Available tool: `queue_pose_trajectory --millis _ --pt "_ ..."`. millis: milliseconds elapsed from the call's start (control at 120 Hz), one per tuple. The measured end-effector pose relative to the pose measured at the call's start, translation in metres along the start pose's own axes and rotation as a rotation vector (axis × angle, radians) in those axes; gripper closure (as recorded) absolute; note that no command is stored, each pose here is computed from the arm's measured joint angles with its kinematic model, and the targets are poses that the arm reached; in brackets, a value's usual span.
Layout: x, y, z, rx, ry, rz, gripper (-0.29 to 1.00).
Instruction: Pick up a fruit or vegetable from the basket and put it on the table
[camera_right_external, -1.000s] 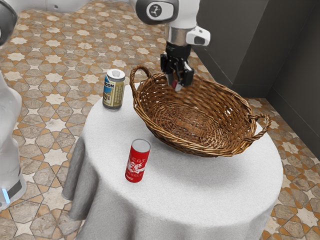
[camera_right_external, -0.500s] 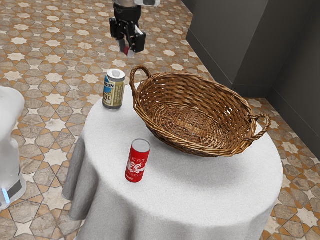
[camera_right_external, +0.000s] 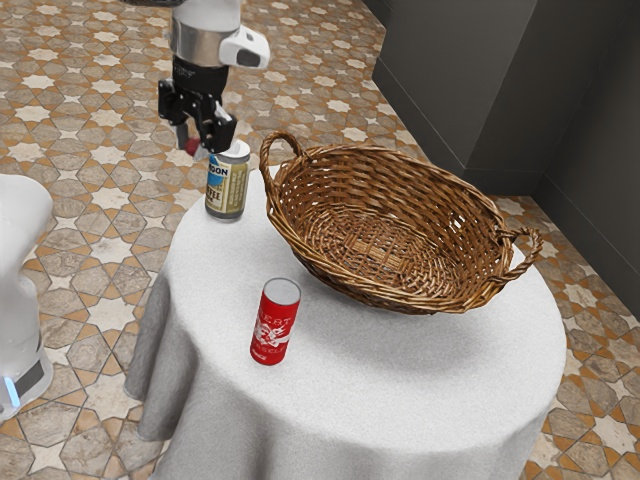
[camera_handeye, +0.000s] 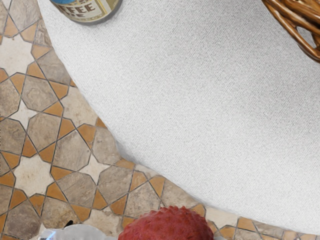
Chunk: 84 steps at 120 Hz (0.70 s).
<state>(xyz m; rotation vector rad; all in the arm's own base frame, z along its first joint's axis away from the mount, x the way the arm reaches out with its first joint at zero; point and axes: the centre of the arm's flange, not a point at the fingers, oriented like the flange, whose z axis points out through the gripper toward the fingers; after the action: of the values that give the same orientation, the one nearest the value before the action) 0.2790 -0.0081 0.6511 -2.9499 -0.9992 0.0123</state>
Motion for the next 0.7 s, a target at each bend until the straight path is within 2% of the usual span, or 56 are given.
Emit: queue_pose_trajectory --millis 217,317,442,567,700 --pt "-0.002 0.003 0.072 0.070 -0.108 -0.089 0.52" --pt "-0.024 0.026 0.090 0.164 -0.029 -0.071 0.51" --pt "-0.031 0.030 0.117 0.234 -0.010 -0.098 0.52" --pt "-0.033 0.028 0.117 0.232 0.018 -0.147 0.52" --pt "-0.018 0.013 0.105 0.175 0.079 -0.233 0.51"
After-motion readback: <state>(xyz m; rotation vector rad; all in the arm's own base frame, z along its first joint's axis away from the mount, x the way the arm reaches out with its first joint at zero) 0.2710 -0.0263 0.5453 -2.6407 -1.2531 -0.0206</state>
